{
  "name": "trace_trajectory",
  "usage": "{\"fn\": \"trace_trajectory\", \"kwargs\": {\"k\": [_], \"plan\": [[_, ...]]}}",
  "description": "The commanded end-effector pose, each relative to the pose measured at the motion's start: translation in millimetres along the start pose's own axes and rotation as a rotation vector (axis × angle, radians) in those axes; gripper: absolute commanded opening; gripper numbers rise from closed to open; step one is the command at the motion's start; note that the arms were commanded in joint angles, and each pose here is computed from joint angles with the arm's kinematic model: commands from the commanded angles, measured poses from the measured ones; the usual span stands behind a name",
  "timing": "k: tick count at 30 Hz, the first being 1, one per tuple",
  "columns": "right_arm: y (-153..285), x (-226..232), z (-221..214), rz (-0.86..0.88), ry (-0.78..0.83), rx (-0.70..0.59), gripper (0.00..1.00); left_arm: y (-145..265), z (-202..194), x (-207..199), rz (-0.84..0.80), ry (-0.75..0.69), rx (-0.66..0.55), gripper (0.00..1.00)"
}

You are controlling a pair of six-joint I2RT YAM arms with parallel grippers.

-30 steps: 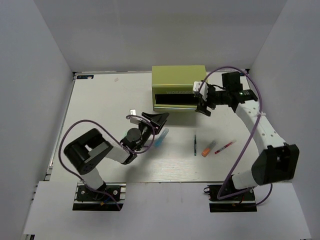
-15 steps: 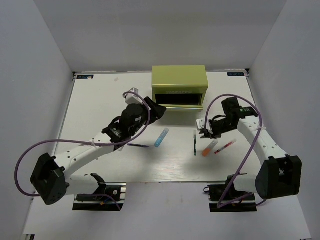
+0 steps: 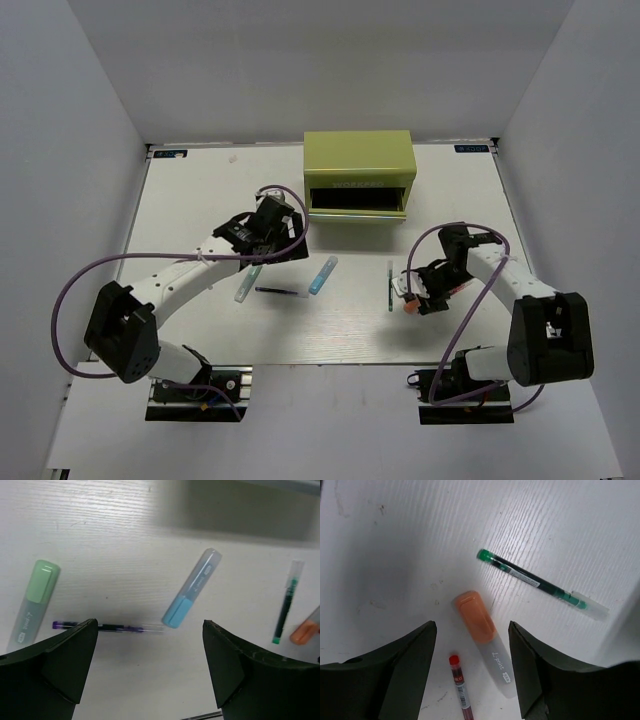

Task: Sort the stationery into containers
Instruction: Pick up the pen from the center of the board.

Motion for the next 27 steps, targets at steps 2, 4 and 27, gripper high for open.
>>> {"fn": "trace_trajectory", "kwargs": {"k": [2, 4, 27], "plan": [[-5, -14, -16, -0.011, 0.072, 0.078, 0.66, 7, 6, 9, 0.024, -0.039, 0.063, 0.97], [-9, -18, -21, -0.006, 0.067, 0.088, 0.66, 6, 8, 12, 0.022, -0.041, 0.066, 0.98], [-3, -18, -19, 0.146, -0.033, 0.074, 0.08, -17, -1, 40, 0.060, -0.044, 0.191, 0.99]]}}
Point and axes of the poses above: each gripper's point midway between its finger pads, its own y axis back along the fingers, its own x axis along the line the jaws close on, z = x × y, the point moved 10 cm from there along y, back along the fingers, and after that the axes turned 2 degrees about -y, right-handed, at the moved point
